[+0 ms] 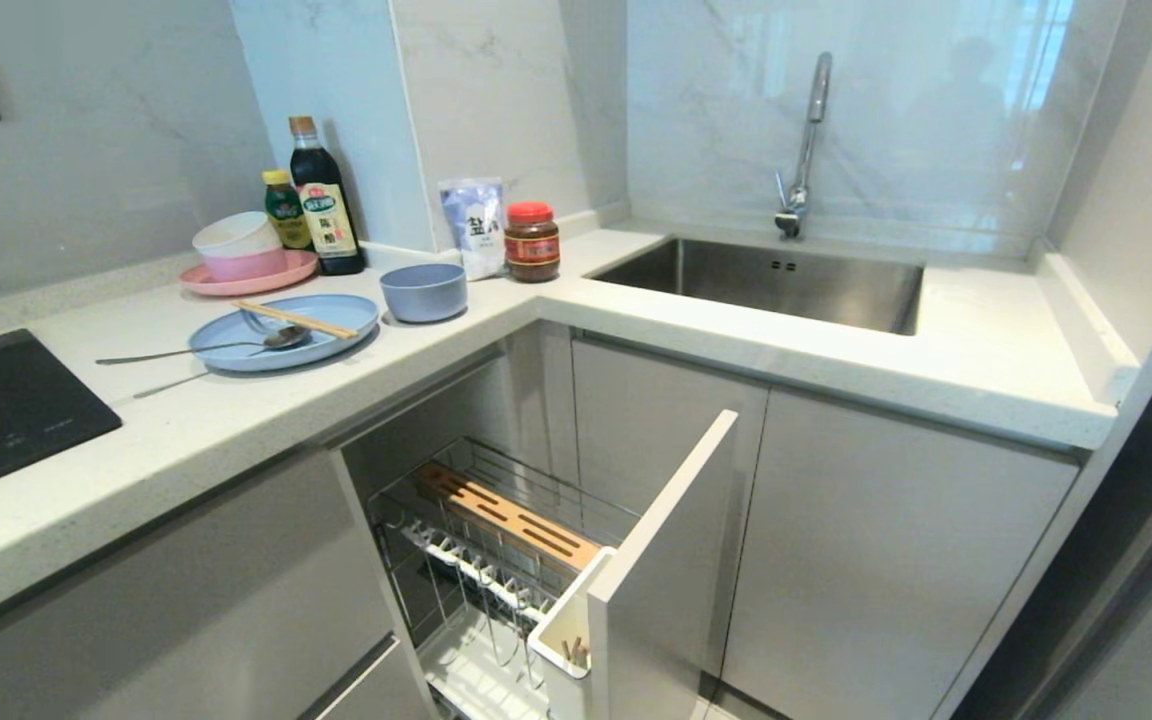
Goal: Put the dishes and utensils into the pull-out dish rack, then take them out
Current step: Pick up the chopsticks and place it in the cupboard
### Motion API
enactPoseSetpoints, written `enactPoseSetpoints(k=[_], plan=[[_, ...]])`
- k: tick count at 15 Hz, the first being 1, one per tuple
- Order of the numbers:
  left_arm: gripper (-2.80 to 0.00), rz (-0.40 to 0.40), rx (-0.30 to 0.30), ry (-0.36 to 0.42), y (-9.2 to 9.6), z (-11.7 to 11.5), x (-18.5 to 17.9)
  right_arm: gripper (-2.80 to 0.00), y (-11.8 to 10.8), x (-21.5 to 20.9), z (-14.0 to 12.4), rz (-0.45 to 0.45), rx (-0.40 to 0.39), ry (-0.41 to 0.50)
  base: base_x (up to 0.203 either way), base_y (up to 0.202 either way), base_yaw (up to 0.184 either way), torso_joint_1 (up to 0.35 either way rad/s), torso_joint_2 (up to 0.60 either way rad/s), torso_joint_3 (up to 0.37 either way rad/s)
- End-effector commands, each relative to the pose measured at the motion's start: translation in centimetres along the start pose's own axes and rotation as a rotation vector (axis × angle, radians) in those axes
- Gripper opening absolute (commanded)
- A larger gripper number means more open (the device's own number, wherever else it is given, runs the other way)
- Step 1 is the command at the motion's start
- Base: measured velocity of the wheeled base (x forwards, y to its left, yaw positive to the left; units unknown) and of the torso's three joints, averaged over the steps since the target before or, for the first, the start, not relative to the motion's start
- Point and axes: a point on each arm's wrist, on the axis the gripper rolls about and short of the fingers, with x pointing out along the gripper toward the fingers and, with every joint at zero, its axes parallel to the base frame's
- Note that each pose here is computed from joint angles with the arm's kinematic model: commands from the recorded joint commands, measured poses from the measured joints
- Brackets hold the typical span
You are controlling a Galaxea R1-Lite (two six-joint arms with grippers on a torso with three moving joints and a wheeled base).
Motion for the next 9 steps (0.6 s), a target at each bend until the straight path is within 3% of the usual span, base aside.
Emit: enactPoseSetpoints(k=[1,6,9], plan=[[-2.80,0.043,0.065,-0.136,-1.1,-4.3,-7.2,-2.80,0.0,0.0,0.0,0.000,0.000,-0.003,0.000,0.000,0.000,0.000,0.00,0.000],[-2.80,0.128,0.101,-0.113,-1.9,-14.7,-9.1,-2.80,0.0,0.0,0.0,0.000,0.000,-0.001,0.000,0.000,0.000,0.000,0.00,0.000],[-2.80,0.217,0.102,-0.142,-1.5,-18.6,-8.5,-2.80,0.0,0.0,0.0,0.000,0.000,-0.001,0.000,0.000,0.000,0.000,0.00,0.000]])
